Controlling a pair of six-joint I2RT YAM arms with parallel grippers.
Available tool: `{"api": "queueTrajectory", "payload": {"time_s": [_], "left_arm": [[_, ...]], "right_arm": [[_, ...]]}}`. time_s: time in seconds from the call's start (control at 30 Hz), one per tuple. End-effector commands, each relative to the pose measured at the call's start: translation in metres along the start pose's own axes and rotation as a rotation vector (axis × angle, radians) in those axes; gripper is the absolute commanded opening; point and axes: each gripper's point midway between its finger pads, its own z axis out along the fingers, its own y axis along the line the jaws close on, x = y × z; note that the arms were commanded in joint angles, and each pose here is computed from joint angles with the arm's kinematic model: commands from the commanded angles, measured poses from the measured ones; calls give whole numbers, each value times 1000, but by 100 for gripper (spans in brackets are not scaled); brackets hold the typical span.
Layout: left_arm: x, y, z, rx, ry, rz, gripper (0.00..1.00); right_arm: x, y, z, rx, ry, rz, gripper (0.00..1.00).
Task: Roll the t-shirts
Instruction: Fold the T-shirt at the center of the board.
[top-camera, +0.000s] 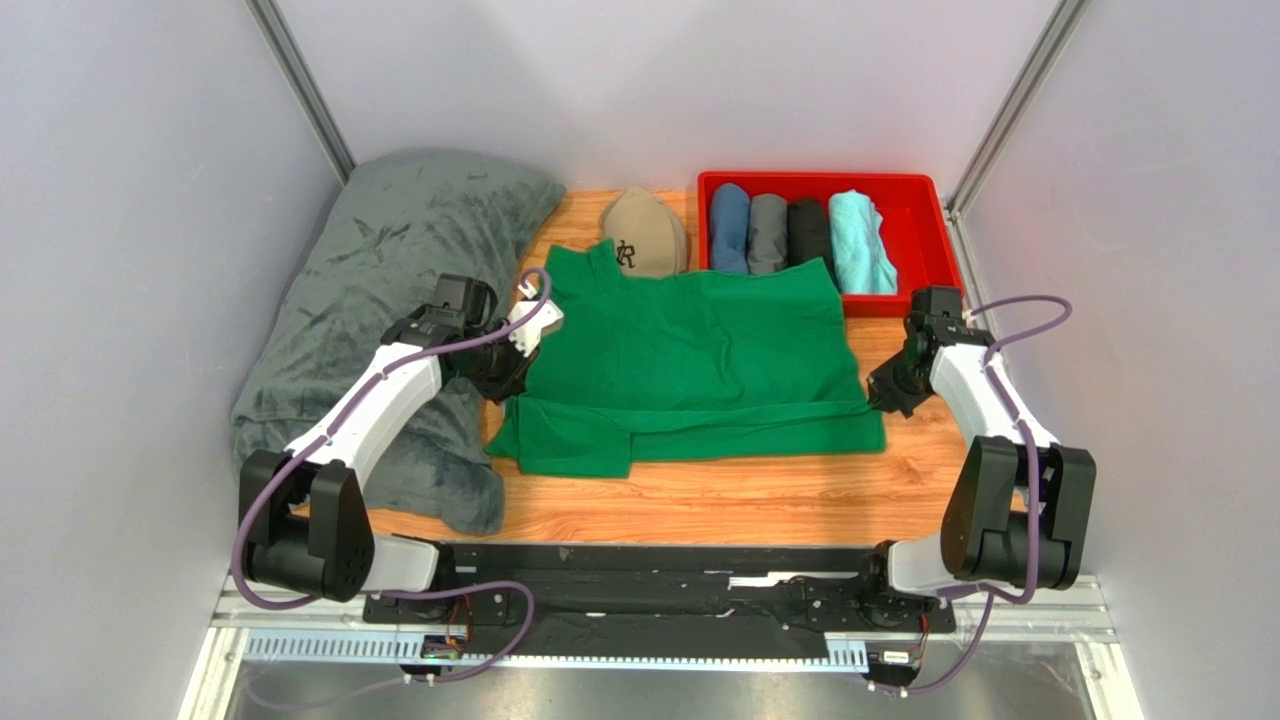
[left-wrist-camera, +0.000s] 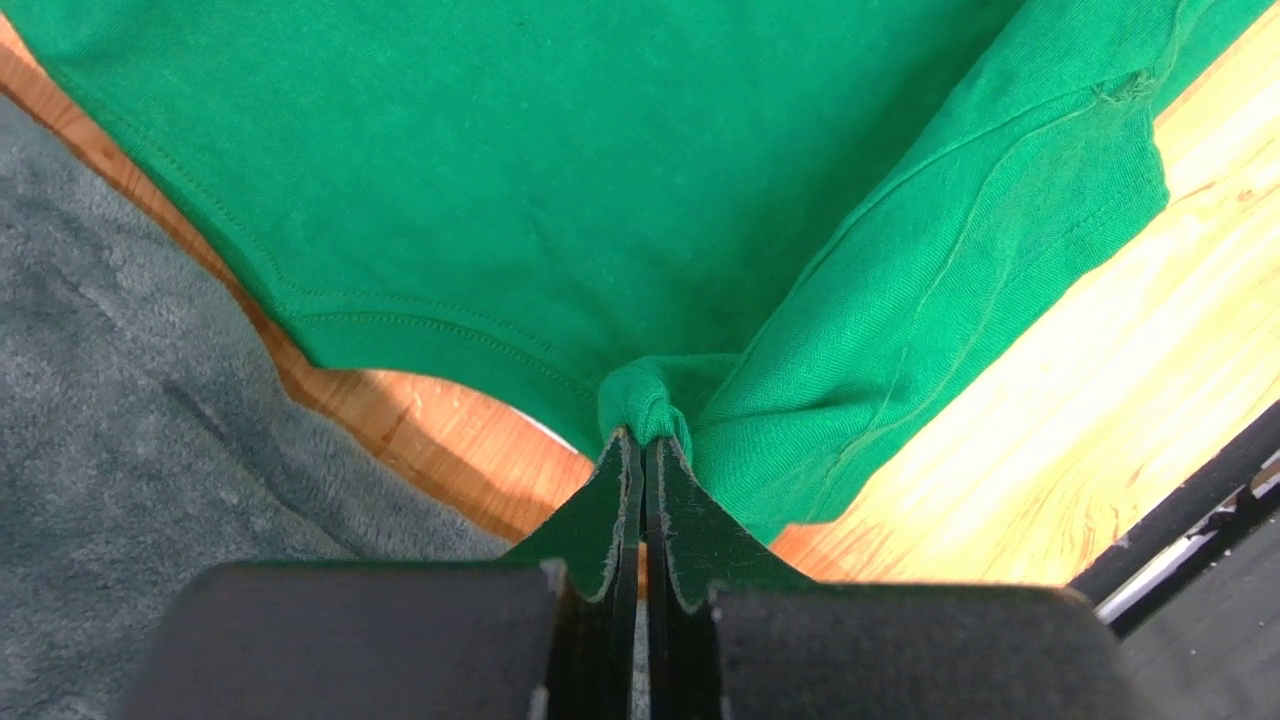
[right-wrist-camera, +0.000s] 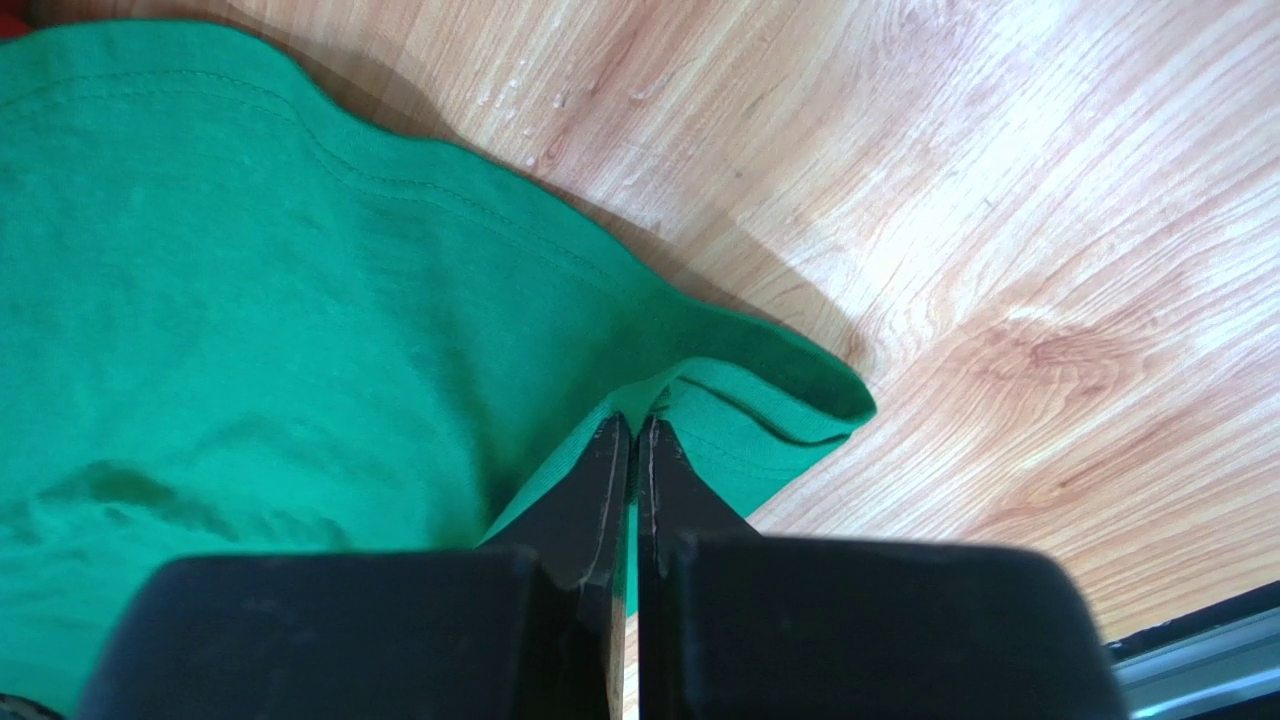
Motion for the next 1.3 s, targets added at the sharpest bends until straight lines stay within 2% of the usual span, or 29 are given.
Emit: {"api": "queueTrajectory", "payload": {"time_s": [0.0,0.53,0.63,0.67,0.73,0.77,0.8,0.87,0.97,1.0,1.1,1.13,1.17,1.27], "left_arm": [[-18,9,-13,-44,-28,-17,0],[-8,28,10,-84,51,-82,0],[-8,31,15,-78,59,-87,0],[-7,33,18,-84,67,-90,0],[-9,35,19,-87,69,-87,12],[-10,37,18,-92,69,-88,17],[-13,39,16,-103,62,-85,33],[-18,42,8,-127,51,-78,50],[-26,44,-10,-167,27,-57,60],[-29,46,-16,-184,17,-48,66],[-31,43,-34,-208,6,-31,67],[-30,38,-42,-209,3,-27,65],[-30,30,-42,-176,-5,-19,58],[-18,8,-45,-96,10,17,55]], "right_arm": [[-22,12,-6,-18,-76,-63,1],[-21,42,15,-46,-50,-168,10],[-19,38,16,-37,-48,-170,16],[-20,36,16,-31,-55,-170,22],[-19,31,13,-21,-67,-166,32],[-21,28,12,-13,-78,-166,44],[-21,27,9,-8,-82,-169,49],[-26,25,1,-6,-110,-172,58],[-29,17,-12,12,-139,-163,61],[-26,10,-15,33,-140,-157,62],[-18,-9,-23,49,-169,-110,63],[-15,-13,-24,47,-174,-100,62],[-6,-21,-25,37,-173,-90,61],[16,-33,-19,5,-142,-59,58]]}}
